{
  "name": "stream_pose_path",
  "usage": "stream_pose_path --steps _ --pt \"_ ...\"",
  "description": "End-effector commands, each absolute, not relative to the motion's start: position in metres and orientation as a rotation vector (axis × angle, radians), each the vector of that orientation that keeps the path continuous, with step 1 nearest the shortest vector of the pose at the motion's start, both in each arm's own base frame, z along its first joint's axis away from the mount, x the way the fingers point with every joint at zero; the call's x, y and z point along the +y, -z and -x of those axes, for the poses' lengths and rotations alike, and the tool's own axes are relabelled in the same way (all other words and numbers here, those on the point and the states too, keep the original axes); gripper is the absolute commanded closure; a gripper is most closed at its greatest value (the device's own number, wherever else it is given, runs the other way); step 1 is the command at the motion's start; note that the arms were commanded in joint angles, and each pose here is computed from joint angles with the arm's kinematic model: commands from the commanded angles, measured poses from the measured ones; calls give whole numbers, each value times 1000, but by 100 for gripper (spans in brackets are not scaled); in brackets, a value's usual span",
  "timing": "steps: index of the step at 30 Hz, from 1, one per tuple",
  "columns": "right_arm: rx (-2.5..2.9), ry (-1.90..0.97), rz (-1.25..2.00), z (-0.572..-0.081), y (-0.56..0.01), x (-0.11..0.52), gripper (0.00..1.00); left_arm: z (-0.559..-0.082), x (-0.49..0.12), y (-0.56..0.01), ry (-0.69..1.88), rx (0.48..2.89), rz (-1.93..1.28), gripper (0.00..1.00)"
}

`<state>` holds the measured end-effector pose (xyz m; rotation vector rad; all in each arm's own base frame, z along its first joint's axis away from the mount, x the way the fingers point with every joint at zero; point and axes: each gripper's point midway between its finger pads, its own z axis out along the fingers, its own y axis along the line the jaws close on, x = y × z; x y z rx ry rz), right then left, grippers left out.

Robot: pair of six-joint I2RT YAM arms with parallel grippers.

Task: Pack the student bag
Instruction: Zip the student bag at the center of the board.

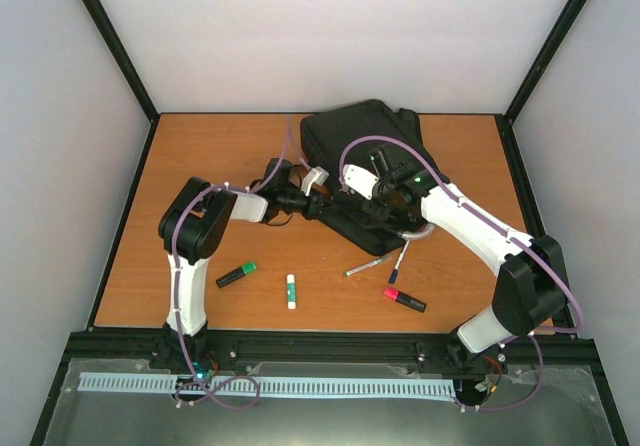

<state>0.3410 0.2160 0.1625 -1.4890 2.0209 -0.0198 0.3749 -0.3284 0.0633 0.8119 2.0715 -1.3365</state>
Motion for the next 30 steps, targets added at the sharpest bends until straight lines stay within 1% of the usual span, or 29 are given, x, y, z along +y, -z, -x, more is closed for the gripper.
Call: stream_pose_path --steps 1,12,15,19,25,30 --pt "2016 32 1436 -352 -171 216 97 -381 -331 -72 1298 2015 -827 81" --pt "2032 35 1447 -352 -159 216 97 -374 -317 -68 1217 2075 -778 95" --pt "2043 36 1453 -351 -153 214 97 -372 -316 -65 1218 2091 -772 98" --pt "2057 32 1460 -348 -145 213 97 -373 -315 -67 1218 2098 -761 98" --pt "2080 25 1470 -347 -135 213 97 -370 -314 -77 1219 2111 -761 91" --pt "2087 17 1468 -349 -132 214 97 -371 -315 -79 1229 2108 -758 92"
